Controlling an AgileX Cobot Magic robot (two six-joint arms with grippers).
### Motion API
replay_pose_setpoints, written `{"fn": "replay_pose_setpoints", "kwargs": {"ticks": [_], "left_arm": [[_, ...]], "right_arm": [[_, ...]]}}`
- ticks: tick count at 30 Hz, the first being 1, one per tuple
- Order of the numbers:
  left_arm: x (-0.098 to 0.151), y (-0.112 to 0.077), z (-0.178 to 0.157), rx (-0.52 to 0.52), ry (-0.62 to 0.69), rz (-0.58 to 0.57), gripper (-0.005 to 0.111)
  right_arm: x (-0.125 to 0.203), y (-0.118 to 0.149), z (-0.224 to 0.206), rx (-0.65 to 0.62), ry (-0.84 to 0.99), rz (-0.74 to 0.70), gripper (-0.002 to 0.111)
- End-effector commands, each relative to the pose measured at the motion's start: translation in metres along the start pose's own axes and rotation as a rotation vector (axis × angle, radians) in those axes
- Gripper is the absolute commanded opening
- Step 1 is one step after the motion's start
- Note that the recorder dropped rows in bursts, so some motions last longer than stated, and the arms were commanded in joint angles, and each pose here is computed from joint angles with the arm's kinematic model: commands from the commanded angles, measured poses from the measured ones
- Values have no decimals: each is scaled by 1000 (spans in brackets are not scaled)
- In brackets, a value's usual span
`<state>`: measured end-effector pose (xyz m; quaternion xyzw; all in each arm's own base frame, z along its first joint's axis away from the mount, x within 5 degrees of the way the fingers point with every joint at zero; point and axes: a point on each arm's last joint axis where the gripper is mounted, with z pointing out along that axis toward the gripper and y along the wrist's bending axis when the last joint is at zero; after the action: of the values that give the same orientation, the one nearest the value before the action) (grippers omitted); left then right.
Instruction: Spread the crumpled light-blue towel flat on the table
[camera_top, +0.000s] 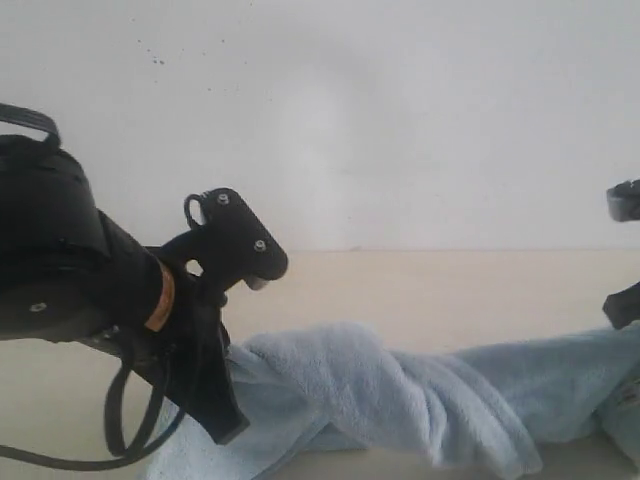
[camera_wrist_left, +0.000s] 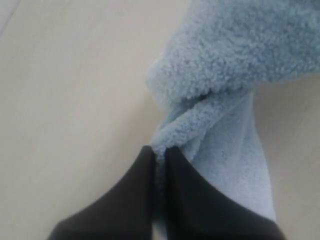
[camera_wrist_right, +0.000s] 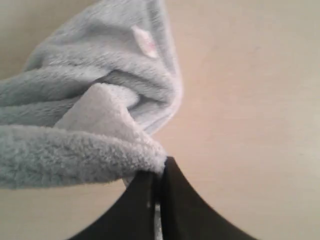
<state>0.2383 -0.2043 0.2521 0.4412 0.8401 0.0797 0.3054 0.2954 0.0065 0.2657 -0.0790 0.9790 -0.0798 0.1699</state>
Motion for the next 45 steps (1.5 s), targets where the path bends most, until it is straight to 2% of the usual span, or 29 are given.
{"fn": "replay_pose_setpoints", "kwargs": {"ticks": [1, 3, 6, 8, 11, 18, 25, 27, 30, 32, 33, 35, 37, 38, 40, 43, 44, 45], "left_arm": [[14, 17, -7, -28, -30, -62, 4], [21, 27, -10, -49, -28, -87, 4], [33, 44, -12, -94, -13, -127, 4], [41, 57, -11, -122, -3, -190, 4], [51, 71, -6, -134, -39, -312, 4], [49, 69, -2, -106, -128, -295, 4], [54, 75, -2, -156, -87, -222, 4], [59, 80, -1, -169, -72, -236, 4], [74, 100, 1, -210, -38, -326, 4], [76, 105, 2, -194, -68, -417, 4], [76, 105, 2, -191, -72, -419, 4], [74, 104, 2, -185, -86, -405, 4], [74, 104, 2, -176, -88, -415, 4], [74, 104, 2, -173, -88, -411, 4], [73, 102, 2, -155, -90, -406, 4], [71, 101, 2, -143, -109, -413, 4], [70, 101, 2, -140, -128, -420, 4], [69, 101, 2, -138, -138, -424, 4]], "right_arm": [[-9, -20, -24, 182, -95, -2, 0], [-15, -33, -31, 267, -130, 15, 0], [-19, -60, -40, 319, -185, 96, 0], [-18, -78, -43, 313, -207, 186, 0], [-17, -94, -41, 223, -226, 307, 0], [-29, -85, -8, 29, -221, 269, 0], [-40, -83, 47, -16, -171, 289, 0], [-44, -83, 61, -14, -182, 289, 0], [-60, -88, 92, -2, -218, 259, 0], [-71, -90, 106, -7, -232, 270, 0], [-75, -90, 111, -21, -237, 291, 3], [-84, -87, 120, -84, -261, 314, 23], [-94, -84, 120, -141, -332, 300, 57], [-96, -84, 119, -149, -346, 287, 62], [-105, -84, 104, -187, -382, 292, 63], [-113, -72, 70, -392, -363, 350, 56], [-108, -49, 53, -571, -277, 204, 47], [-104, -36, 48, -643, -221, 132, 43]]}}
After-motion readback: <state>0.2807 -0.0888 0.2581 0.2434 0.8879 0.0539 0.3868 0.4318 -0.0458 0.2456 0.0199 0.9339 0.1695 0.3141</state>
